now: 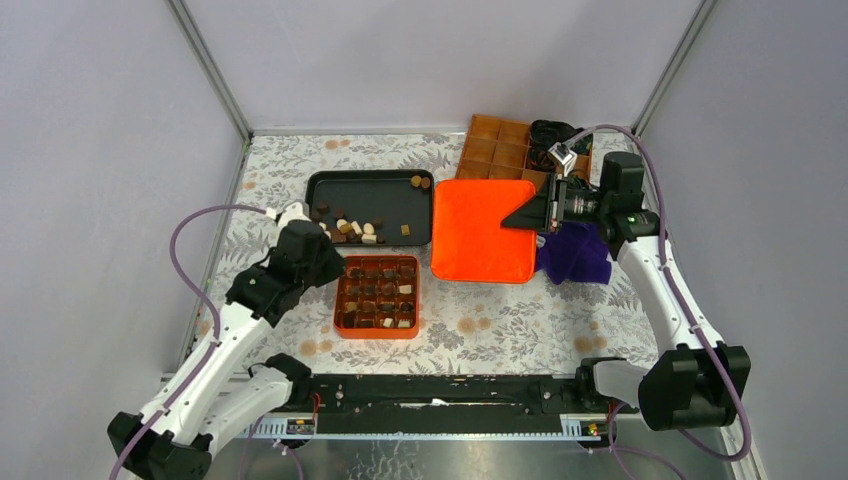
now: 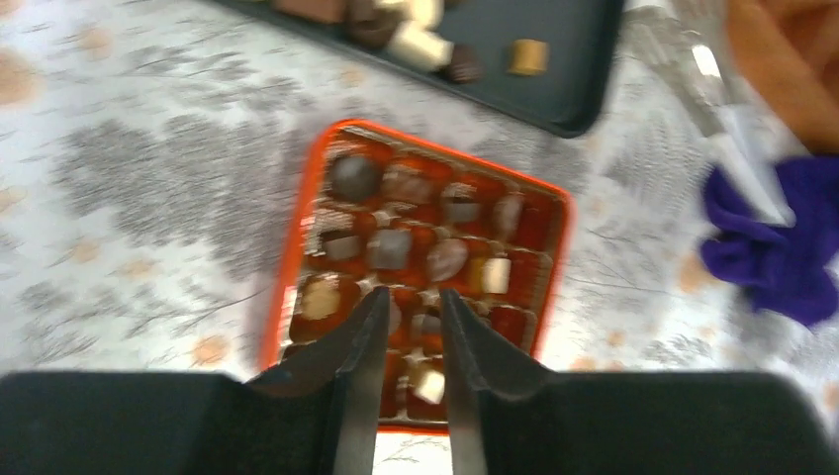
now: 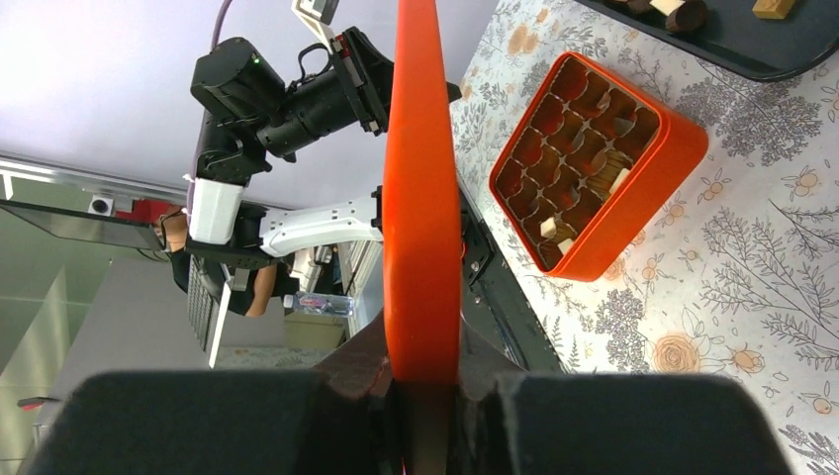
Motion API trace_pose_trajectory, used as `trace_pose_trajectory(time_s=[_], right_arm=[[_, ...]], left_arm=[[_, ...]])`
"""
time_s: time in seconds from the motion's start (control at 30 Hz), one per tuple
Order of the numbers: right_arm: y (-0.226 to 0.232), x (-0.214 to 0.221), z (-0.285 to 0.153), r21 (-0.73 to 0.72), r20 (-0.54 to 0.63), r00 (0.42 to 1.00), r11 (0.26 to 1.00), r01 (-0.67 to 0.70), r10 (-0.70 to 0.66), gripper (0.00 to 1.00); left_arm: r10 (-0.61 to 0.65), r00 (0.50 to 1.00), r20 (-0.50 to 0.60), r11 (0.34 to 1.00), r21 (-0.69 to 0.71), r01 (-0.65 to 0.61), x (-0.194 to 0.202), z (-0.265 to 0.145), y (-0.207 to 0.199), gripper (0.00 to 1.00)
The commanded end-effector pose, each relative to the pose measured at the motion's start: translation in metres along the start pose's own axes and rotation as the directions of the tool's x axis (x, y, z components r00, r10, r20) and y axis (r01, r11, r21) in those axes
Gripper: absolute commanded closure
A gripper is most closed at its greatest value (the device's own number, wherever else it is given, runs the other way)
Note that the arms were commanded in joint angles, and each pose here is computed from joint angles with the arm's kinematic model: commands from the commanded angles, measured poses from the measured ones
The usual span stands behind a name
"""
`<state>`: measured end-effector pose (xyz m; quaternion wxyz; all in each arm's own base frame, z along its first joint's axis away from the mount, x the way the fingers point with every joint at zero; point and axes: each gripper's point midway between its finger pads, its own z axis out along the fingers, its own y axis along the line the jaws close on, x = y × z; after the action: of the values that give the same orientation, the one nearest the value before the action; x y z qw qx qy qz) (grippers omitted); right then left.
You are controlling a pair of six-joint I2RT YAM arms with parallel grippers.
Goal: Pack the chocolate
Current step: Pick up the box lid from the center of the board, then move the packing box to the center of the board.
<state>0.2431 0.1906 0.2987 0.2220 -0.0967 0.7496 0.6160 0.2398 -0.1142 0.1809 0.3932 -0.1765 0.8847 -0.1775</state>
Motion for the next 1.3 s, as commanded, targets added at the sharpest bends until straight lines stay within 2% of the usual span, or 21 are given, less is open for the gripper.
trace_pose_trajectory(time_s=[0.0,0.1,0.2,0.37,0.47,0.63,0.77,1.0,1.27], right_arm=[[0.000,-0.003,-0.001,-0.010,0.013,0.997,0.997,0.072,-0.072,1.00],[0.000,-0.002,-0.001,-0.014,0.008,0.998,0.998,0.068,-0.067,1.00],[0.000,0.000,-0.001,-0.018,0.004,0.998,0.998,0.066,-0.066,1.00],[0.000,0.003,-0.001,-0.026,-0.004,0.998,0.998,0.058,-0.059,0.99],[-0.003,0.005,-0.001,-0.028,-0.009,0.999,0.998,0.051,-0.052,0.99],[-0.008,0.007,0.001,-0.031,-0.017,0.999,0.999,0.034,-0.034,0.98],[-0.014,0.008,0.005,-0.038,-0.025,1.000,0.999,0.014,-0.015,0.98],[-0.029,0.022,0.016,-0.031,-0.053,0.998,0.999,-0.019,0.018,0.97],[-0.060,0.041,0.024,0.006,-0.030,0.993,0.993,-0.117,0.117,0.94]], left_arm=[[0.039,0.999,0.007,0.952,-0.303,-0.035,-0.003,-0.013,0.064,0.77],[0.023,0.999,-0.037,0.937,-0.348,-0.035,0.001,0.004,0.076,1.00],[-0.006,0.994,-0.112,0.930,-0.366,-0.035,0.010,0.029,0.093,1.00],[-0.040,0.985,-0.165,0.909,-0.415,-0.033,0.019,0.055,0.120,1.00],[-0.052,0.974,-0.219,0.926,-0.377,-0.035,0.031,0.070,0.118,1.00],[-0.119,0.930,-0.349,0.977,-0.209,0.047,0.068,0.088,0.091,1.00],[-0.146,0.909,-0.391,0.989,-0.089,0.120,0.081,0.091,0.064,1.00],[-0.128,0.887,-0.443,0.974,0.111,0.197,0.104,0.091,-0.014,1.00],[-0.117,0.875,-0.470,0.945,0.218,0.243,0.129,0.095,-0.072,1.00]])
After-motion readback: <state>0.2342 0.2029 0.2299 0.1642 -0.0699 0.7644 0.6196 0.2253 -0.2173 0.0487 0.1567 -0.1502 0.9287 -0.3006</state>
